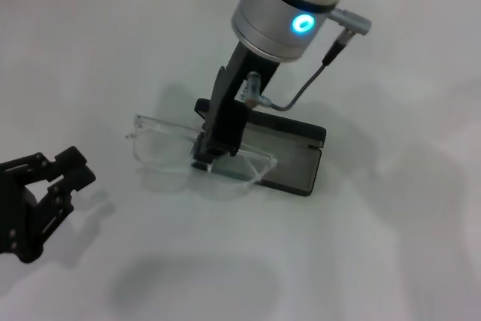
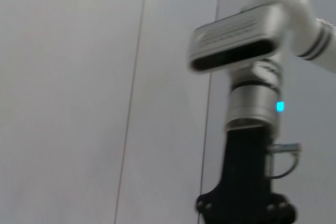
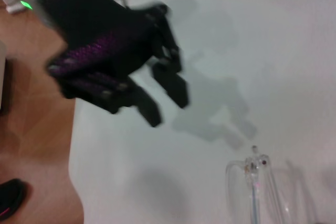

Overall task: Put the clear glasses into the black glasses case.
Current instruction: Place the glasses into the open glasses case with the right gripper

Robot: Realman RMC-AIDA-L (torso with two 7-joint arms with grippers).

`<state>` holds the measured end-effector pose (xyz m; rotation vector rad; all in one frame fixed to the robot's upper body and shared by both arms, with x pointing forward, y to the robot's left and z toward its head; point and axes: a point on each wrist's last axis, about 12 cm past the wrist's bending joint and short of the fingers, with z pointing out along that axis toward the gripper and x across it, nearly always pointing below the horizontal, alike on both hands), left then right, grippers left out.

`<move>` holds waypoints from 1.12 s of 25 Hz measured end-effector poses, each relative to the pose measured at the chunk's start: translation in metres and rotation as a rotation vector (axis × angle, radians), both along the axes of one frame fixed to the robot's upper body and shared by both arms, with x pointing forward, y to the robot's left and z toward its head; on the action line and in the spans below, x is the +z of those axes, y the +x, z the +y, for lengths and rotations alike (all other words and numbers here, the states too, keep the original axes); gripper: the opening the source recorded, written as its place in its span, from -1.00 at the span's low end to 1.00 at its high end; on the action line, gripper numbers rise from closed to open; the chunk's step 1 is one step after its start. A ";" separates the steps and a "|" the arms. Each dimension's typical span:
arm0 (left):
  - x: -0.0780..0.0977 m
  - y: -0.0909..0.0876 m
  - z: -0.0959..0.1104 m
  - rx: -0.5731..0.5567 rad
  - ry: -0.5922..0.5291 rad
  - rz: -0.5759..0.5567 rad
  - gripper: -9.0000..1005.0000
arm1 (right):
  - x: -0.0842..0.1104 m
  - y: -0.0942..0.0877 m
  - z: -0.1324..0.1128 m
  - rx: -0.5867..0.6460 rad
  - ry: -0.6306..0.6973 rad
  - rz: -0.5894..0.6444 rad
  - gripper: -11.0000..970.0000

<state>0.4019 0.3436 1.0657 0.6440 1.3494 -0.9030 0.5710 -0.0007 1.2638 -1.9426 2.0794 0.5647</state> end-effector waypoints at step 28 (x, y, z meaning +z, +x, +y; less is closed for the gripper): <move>0.003 -0.006 -0.009 -0.082 -0.001 -0.068 -0.59 | -0.054 0.015 0.004 -0.105 -0.171 0.062 -0.87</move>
